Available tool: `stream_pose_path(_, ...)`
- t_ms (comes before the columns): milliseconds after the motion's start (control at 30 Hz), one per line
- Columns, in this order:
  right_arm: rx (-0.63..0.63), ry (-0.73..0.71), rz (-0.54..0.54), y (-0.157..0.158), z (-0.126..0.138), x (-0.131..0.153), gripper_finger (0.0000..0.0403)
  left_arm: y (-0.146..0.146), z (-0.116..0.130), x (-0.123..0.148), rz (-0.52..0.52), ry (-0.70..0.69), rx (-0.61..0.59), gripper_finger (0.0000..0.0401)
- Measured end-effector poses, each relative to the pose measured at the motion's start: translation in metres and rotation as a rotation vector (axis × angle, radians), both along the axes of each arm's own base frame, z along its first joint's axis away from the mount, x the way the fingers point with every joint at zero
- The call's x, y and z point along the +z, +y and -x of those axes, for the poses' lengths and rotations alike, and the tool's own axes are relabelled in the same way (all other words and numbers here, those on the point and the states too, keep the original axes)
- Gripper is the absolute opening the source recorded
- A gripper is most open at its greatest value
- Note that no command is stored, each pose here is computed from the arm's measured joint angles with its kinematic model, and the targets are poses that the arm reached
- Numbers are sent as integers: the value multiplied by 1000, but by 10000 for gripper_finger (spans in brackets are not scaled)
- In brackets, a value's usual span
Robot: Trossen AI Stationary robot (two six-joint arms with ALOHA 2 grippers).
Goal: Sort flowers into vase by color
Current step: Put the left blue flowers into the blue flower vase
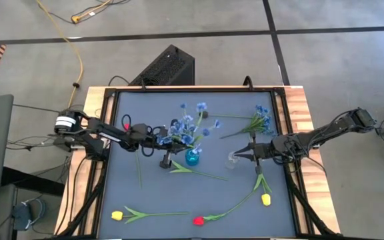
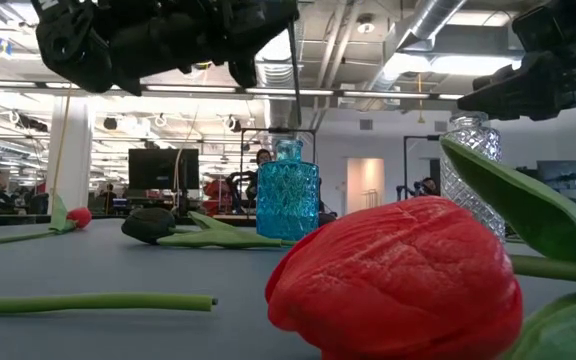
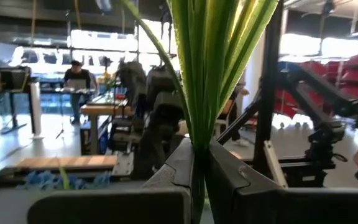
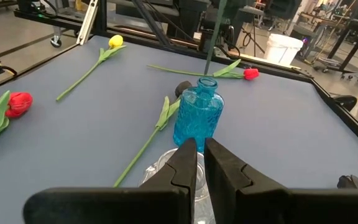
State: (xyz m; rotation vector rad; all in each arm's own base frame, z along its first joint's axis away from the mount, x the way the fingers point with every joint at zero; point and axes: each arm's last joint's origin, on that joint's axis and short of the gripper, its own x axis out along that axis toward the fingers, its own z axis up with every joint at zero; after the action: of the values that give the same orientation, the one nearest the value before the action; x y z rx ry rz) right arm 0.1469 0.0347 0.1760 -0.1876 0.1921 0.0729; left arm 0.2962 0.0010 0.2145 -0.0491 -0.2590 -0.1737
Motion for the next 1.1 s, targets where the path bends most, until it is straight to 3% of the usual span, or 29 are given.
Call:
stream_pose_path(233, 0, 12, 3, 0, 0, -1, 59, 0, 2, -2, -22, 61, 3, 6)
stream_pose_path(467, 0, 16, 4, 0, 0, -2, 59, 4, 10, -12, -3, 88, 117, 6)
stream_pose_path(1100, -2, 15, -12, 0, 0, -1, 59, 2, 10, -29, 44, 259, 110, 7)
